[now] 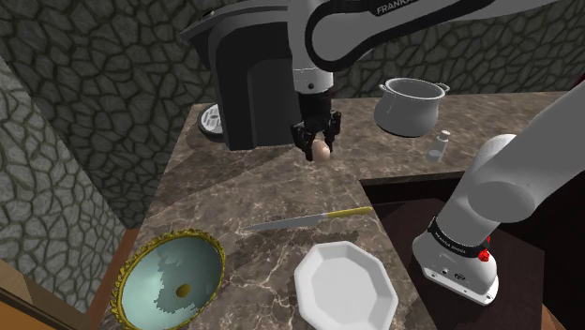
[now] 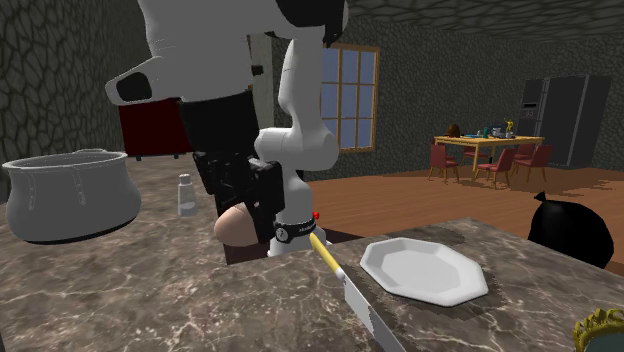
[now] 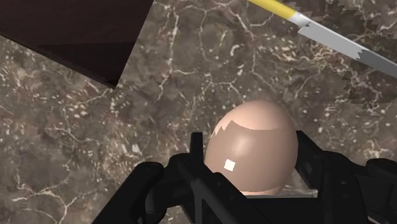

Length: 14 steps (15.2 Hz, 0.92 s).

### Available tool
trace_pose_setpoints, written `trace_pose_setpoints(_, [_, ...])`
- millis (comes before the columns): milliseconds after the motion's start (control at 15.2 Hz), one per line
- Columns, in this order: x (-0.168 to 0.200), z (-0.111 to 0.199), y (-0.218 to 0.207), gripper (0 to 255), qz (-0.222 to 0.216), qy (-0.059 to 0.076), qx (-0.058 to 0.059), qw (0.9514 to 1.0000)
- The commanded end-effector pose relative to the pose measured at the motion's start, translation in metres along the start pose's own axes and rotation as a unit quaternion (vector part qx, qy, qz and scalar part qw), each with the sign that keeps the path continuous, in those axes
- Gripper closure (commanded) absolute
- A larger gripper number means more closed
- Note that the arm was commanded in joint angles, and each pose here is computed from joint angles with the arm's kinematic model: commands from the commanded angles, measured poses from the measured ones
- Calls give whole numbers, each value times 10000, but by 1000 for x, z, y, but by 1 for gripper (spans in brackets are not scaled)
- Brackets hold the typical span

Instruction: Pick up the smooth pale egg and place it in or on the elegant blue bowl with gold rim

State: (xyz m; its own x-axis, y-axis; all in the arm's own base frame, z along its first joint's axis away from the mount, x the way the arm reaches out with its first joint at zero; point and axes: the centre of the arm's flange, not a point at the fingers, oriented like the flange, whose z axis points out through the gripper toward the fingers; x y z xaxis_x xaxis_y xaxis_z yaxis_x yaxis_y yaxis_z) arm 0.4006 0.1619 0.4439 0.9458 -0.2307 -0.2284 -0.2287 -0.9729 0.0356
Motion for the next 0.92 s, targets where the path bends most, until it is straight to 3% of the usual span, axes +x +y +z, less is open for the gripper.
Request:
trace_pose_setpoints(0, [-3, -11, -1, 255, 0, -1, -1, 10000])
trace_pose_setpoints(660, [-14, -60, 1, 255, 0, -1, -1, 10000])
trace_pose_setpoints(858, [-24, -59, -37, 255, 0, -1, -1, 10000])
